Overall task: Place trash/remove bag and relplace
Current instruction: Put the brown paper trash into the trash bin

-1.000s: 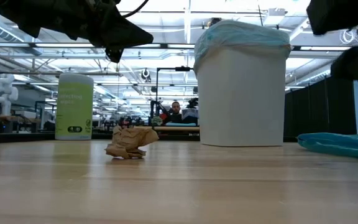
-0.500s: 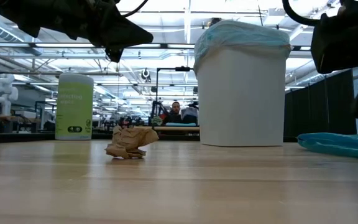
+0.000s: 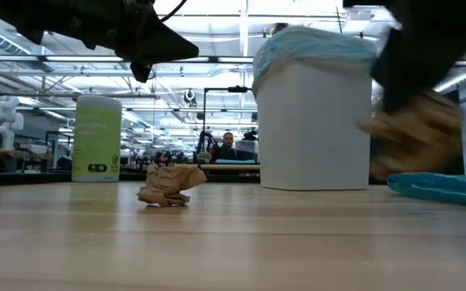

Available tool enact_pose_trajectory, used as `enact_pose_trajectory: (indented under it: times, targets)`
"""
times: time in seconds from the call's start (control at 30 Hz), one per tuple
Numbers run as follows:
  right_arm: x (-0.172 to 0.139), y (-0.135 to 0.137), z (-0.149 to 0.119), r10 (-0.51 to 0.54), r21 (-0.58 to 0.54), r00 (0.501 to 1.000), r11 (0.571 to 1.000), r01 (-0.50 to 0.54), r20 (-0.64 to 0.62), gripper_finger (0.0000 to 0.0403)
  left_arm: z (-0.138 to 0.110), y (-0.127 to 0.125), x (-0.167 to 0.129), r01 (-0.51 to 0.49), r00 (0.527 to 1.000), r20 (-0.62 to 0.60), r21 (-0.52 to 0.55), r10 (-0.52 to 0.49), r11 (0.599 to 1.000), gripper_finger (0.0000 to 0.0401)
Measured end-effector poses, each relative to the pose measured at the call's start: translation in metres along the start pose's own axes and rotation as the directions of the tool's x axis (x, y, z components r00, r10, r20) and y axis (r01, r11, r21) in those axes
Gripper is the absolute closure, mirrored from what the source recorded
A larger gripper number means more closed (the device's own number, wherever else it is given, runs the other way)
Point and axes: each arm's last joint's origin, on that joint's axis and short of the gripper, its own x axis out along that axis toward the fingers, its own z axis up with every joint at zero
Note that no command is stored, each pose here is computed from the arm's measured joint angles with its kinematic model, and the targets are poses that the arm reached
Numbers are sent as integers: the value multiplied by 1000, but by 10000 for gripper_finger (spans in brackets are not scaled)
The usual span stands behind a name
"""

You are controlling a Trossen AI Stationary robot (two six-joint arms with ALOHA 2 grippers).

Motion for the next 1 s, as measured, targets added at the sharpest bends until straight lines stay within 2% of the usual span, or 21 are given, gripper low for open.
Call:
enact_pose_trajectory:
  times: [0.13, 0.27, 0.43, 0.57, 0.7, 0.87, 1.0]
  targets:
    - [-28, -3, 45, -149, -123, 986, 980, 158, 77, 402, 1, 0, -1, 0, 1000, 3, -1, 0, 1000, 401]
    - [-76, -9, 89, -265, -193, 947, 935, 298, 182, 403, 4, 0, -3, 2, 1000, 15, 1, -2, 1000, 401]
    - [-147, -39, 127, -415, -118, 864, 879, 462, 285, 403, 13, 1, -10, 8, 998, 56, 36, -10, 999, 401]
    - [-185, -77, 146, -507, -32, 806, 840, 541, 307, 403, 21, 1, -17, 11, 995, 94, 66, -17, 998, 401]
    - [-202, -112, 158, -567, 3, 766, 804, 594, 303, 403, 24, 1, -21, 37, 993, 106, 75, -45, 997, 401]
    - [-205, -151, 170, -648, 27, 722, 748, 663, 243, 403, 20, -2, -21, 151, 986, 52, 129, -159, 980, 401]
    - [-198, -177, 179, -630, 50, 759, 774, 632, 164, 398, 17, -3, -21, 195, 980, 6, 121, -197, 973, 384]
